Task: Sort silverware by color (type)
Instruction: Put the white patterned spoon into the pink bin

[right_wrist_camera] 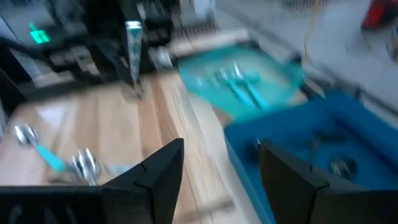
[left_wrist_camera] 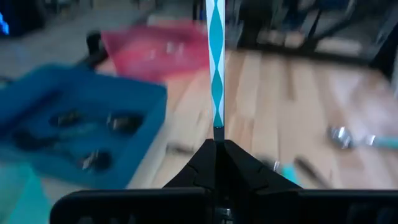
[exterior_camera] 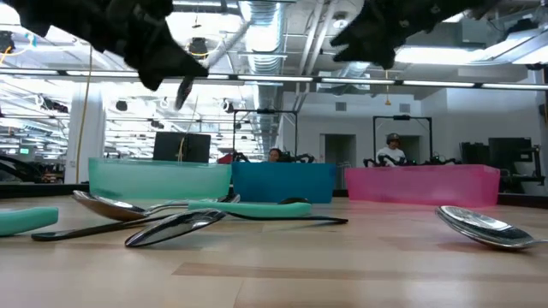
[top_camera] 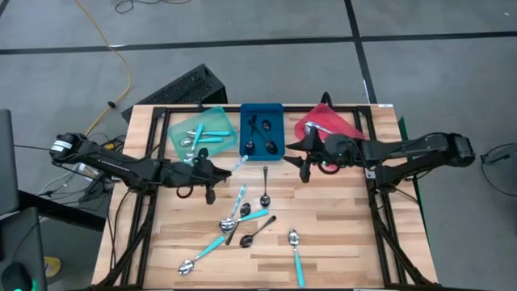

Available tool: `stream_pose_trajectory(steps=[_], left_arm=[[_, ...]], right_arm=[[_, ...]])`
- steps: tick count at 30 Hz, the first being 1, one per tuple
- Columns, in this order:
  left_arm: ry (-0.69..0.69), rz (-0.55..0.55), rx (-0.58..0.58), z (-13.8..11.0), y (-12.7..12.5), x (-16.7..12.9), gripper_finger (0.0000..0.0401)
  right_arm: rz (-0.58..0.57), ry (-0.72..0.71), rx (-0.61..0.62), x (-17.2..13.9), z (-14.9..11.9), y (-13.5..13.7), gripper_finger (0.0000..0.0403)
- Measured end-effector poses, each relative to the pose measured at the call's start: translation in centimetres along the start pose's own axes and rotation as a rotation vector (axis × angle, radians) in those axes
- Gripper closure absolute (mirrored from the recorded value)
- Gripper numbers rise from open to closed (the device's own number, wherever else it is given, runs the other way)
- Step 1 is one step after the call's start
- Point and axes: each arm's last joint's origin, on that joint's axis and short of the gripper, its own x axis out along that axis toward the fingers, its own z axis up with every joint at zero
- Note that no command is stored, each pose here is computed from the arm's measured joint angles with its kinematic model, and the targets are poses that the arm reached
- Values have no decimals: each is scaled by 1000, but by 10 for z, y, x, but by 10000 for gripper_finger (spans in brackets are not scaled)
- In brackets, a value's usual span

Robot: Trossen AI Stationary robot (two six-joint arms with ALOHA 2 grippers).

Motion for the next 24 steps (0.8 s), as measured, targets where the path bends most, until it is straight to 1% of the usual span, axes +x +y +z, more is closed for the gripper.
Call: stream_pose_trajectory(steps=[4, 7, 9, 12, 15, 17, 20, 24], left_arm=[[-203, -87, -30, 4, -1, -3, 401], [-290, -108, -32, 3, -1, -3, 401], [-305, -100, -31, 2, 0, -1, 401], [-294, -94, -36, -1, 1, 4, 401], [-289, -121, -33, -3, -1, 10, 401], [-289, -134, -27, -5, -2, 12, 401], [-278, -132, -17, -7, -3, 15, 401], [-294, -131, 10, -6, -3, 15, 401]], right_arm=[[37, -153, 21, 6, -9, 3, 178], [62, -206, 30, 16, -19, 7, 178], [82, -243, 36, 26, -22, 12, 178], [87, -237, 23, 45, -32, 17, 178], [96, -264, -8, 64, -35, 24, 177], [108, -309, -26, 75, -31, 31, 175], [121, -333, -26, 91, -27, 38, 165], [136, -343, -27, 107, -19, 45, 140]])
